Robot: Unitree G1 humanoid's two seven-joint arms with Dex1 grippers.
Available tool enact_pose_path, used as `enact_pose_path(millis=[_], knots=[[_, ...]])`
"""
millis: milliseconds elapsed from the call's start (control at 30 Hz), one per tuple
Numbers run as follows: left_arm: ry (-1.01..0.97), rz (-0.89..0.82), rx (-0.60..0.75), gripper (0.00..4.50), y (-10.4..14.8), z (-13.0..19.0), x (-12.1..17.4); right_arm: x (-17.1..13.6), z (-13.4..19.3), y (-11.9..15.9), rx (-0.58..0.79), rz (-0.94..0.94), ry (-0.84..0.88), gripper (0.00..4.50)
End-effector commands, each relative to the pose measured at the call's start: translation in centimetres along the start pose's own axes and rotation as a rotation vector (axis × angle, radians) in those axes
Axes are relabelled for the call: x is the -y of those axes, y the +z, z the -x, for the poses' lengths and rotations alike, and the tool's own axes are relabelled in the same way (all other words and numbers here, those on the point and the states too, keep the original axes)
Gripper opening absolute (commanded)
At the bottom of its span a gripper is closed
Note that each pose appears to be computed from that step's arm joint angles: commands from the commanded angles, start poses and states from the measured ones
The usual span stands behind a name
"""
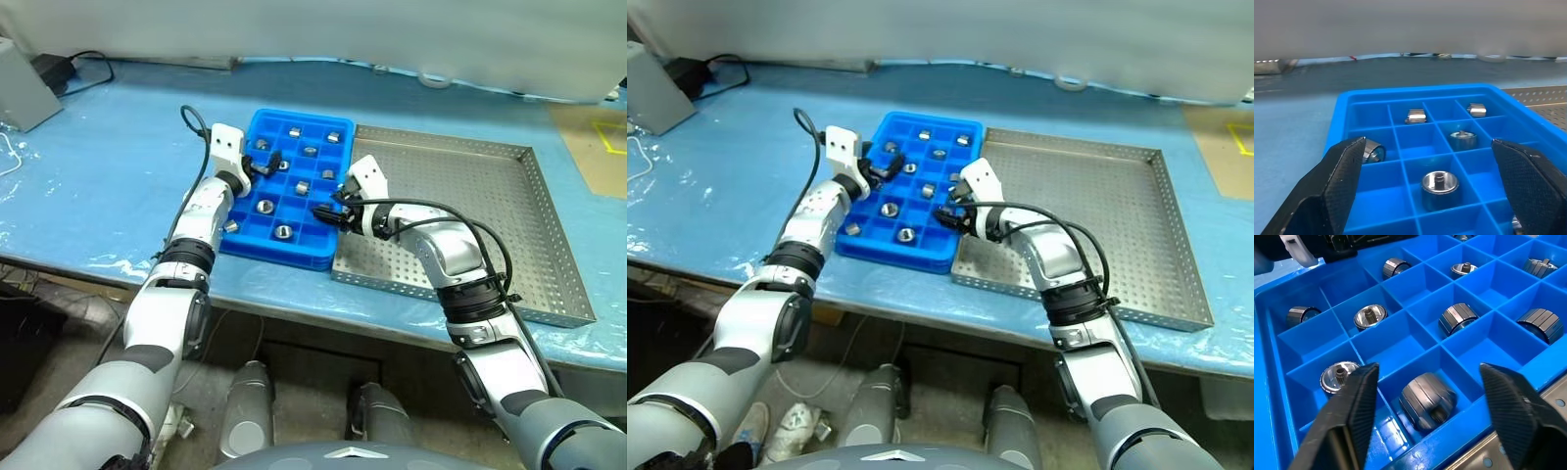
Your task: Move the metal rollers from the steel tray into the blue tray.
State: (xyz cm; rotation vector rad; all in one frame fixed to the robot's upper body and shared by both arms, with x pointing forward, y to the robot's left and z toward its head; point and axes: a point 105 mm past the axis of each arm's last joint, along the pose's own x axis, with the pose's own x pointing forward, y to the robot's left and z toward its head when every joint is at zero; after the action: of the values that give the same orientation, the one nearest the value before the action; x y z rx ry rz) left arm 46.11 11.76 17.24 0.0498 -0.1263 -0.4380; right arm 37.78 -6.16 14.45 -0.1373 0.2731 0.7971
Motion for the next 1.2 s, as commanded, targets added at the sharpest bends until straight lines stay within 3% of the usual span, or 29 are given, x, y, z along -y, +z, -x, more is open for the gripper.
enact_pose_path(millis=[33,200,300,500,600,833,1100,1200], knots=[[-0.059,-0.016,0.103,4.50,2.9,-0.7,1.2,0.8,0.8,2.3,0.090,0.017,-0.051,4.31],[-0.317,0.002,0.137,4.50,3.7,-1.4,6.3,4.0,3.5,4.4,0.238,0.069,-0.252,4.31],[-0.580,0.036,0.110,4.50,2.6,-0.2,10.2,4.8,6.2,3.9,0.275,0.100,-0.338,4.31],[-0.875,0.077,0.103,4.50,2.0,2.8,13.6,3.3,10.9,2.1,0.389,-0.038,-0.350,4.41],[-0.896,0.114,0.135,4.50,2.4,3.6,14.7,2.4,12.2,1.4,0.418,-0.092,-0.359,4.41],[-0.838,0.066,0.084,4.50,-0.3,4.6,16.0,4.0,15.5,-1.6,0.411,-0.134,-0.597,4.41],[-0.787,0.081,0.122,4.50,-0.3,3.9,16.1,2.9,16.2,-5.0,0.216,0.020,-0.510,4.41],[-0.796,0.095,0.129,4.50,-0.1,3.9,16.1,3.3,16.3,-4.3,0.252,0.011,-0.526,4.41]])
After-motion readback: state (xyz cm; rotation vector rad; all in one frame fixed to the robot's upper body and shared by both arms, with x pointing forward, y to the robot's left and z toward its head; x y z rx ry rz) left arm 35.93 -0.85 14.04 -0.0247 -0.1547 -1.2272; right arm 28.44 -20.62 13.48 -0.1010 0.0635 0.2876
